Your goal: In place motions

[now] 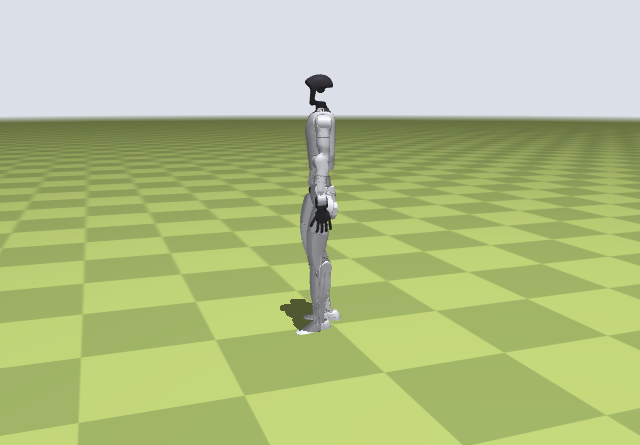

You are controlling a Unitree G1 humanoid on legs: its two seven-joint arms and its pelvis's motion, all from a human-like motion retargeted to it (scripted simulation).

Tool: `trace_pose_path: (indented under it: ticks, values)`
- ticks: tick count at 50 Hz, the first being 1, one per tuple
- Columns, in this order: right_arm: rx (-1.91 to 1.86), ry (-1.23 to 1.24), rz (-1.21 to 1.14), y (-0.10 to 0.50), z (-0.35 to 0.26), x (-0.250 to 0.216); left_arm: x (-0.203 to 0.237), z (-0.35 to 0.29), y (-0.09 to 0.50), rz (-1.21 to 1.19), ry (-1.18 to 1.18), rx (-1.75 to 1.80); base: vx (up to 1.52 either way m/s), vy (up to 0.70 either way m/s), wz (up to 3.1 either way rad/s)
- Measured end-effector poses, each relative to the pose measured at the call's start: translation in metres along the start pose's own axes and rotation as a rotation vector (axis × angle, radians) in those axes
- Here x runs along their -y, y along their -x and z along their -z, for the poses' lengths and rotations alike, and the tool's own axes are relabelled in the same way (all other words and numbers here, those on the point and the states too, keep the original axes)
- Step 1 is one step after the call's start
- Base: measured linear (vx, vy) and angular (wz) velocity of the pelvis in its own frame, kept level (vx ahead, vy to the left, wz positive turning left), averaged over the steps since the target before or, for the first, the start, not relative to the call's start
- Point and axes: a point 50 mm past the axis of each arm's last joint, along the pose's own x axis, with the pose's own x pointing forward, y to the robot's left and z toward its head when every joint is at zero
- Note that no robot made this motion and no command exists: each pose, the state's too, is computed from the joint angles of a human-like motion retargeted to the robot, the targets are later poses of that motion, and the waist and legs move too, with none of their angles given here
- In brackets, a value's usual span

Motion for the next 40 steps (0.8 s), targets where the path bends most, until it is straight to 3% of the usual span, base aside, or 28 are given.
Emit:
trace_pose_path:
  ticks: [12,22,30,35,40]
  values:
    - [-0.268,-0.079,-0.054,0.003,0.075,-0.002,0.008,-0.043,0.005,-0.006,-0.045,0.146,-0.02,0.13,2.43]
    - [-0.269,-0.061,0.122,0.006,0.086,0.027,-0.019,0.02,0.006,-0.106,0.23,-0.08,0.05,0.15,2.57]
    - [-0.092,-0.114,0.204,0.011,0.021,0.057,-0.014,0.088,0.003,-0.103,0.409,-0.191,0.09,0.11,0.15]
    - [0.205,-0.104,0.129,0.017,-0.05,0.046,0.012,0.132,0.005,-0.042,0.527,-0.32,0.19,0.06,-0.47]
    - [0.412,-0.053,0.0,0.025,-0.09,0.022,0.027,0.137,0.004,-0.002,0.575,-0.324,0.23,0.08,-0.16]
